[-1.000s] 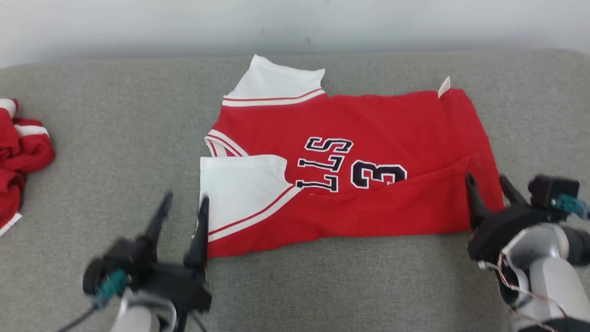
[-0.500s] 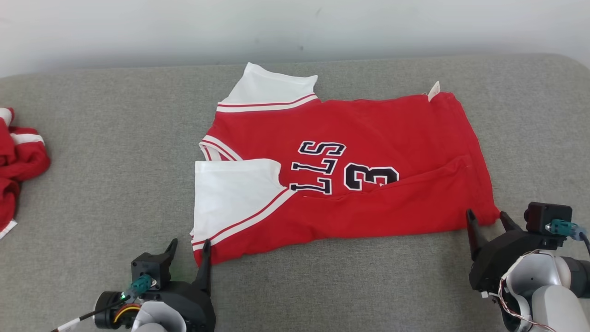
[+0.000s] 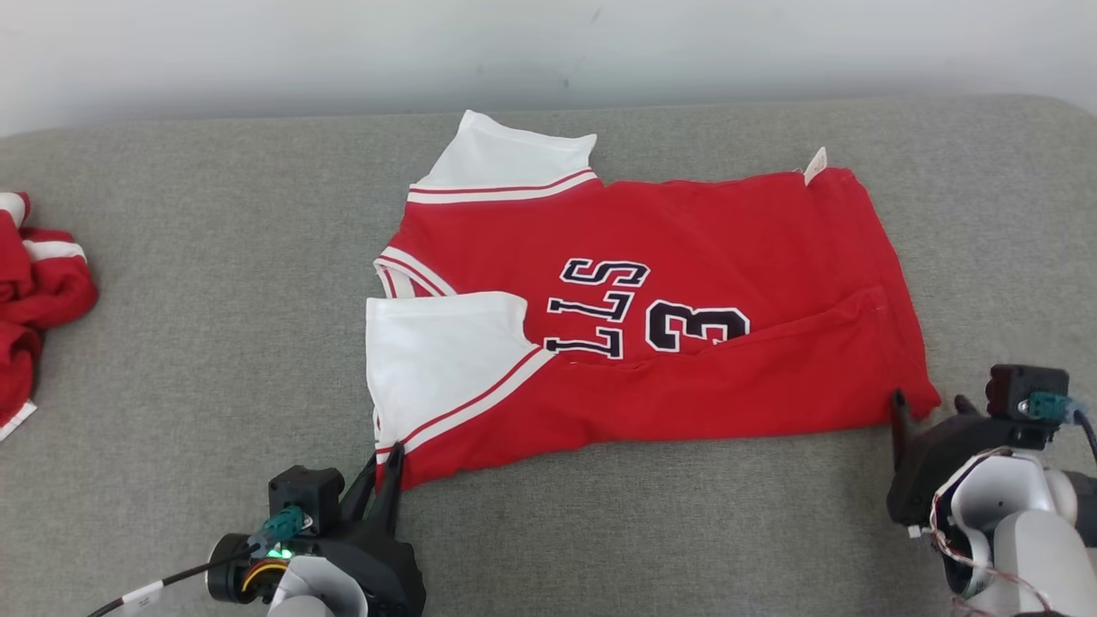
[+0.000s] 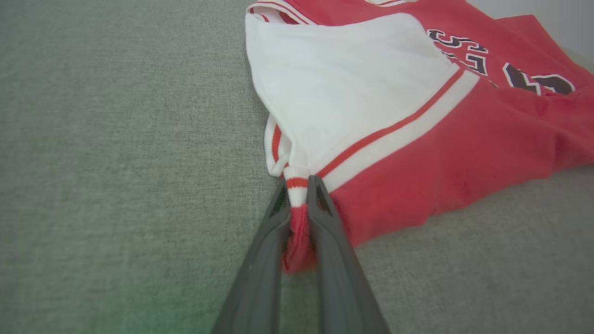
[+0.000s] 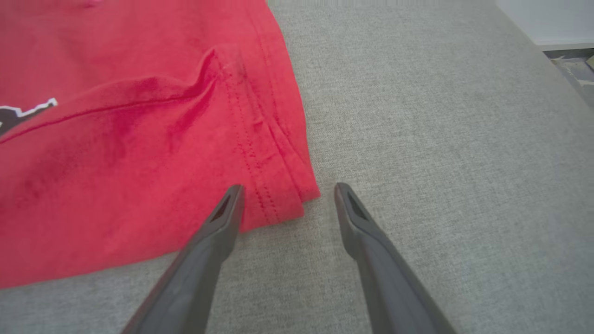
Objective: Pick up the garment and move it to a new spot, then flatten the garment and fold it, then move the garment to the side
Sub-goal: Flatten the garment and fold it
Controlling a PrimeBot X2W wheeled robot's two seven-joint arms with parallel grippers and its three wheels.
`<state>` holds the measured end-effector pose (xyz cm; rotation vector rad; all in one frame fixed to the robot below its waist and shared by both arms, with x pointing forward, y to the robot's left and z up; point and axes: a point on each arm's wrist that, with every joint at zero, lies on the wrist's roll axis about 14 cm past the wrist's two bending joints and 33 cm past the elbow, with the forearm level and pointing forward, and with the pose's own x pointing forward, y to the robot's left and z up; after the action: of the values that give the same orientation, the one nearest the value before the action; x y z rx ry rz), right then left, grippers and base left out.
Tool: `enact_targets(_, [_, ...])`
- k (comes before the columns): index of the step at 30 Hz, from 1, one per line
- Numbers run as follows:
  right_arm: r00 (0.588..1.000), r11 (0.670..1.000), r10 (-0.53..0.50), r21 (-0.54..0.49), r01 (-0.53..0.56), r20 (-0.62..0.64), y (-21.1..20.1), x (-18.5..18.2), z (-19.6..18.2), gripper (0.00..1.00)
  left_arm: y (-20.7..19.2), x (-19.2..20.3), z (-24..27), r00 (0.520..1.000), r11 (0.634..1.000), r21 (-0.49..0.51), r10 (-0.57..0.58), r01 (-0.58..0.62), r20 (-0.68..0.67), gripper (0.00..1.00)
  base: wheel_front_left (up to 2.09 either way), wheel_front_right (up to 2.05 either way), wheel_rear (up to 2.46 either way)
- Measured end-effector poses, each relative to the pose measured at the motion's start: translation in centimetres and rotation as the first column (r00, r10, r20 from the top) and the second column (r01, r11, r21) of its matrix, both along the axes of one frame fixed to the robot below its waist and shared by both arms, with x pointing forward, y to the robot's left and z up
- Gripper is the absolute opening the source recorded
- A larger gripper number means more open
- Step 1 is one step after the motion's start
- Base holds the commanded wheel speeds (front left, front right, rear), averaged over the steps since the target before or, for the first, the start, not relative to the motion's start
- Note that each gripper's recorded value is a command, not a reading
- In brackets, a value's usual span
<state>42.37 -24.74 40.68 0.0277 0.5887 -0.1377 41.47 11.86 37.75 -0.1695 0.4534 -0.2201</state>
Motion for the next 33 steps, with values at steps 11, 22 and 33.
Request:
enact_targets(11, [0.991, 1.0, -0.003, 0.003, 0.004, -0.137, 0.4, 1.3, -1.9, 0.86, 0.4, 0.0, 0.2, 1.0, 1.0, -0.002, 0.008, -0.008, 0.014, 0.0, 0.0, 0.0, 0.0])
enact_targets(22, [0.998, 1.0, 0.0, 0.013, 0.001, -0.066, 0.6, 1.5, -0.9, 0.0, 0.4, -0.4, 0.9, 0.998, 1.0, 0.017, -0.025, 0.024, 0.061, 0.0, 0.0, 0.0, 0.0])
enact_targets(33, [1.0, 0.998, 0.007, 0.066, -0.006, -0.019, 1.1, -3.7, 0.8, 0.0, 3.2, -5.9, 0.8, 0.999, 0.997, 0.069, -0.03, 0.027, 0.037, 0.0, 0.0, 0.0, 0.0])
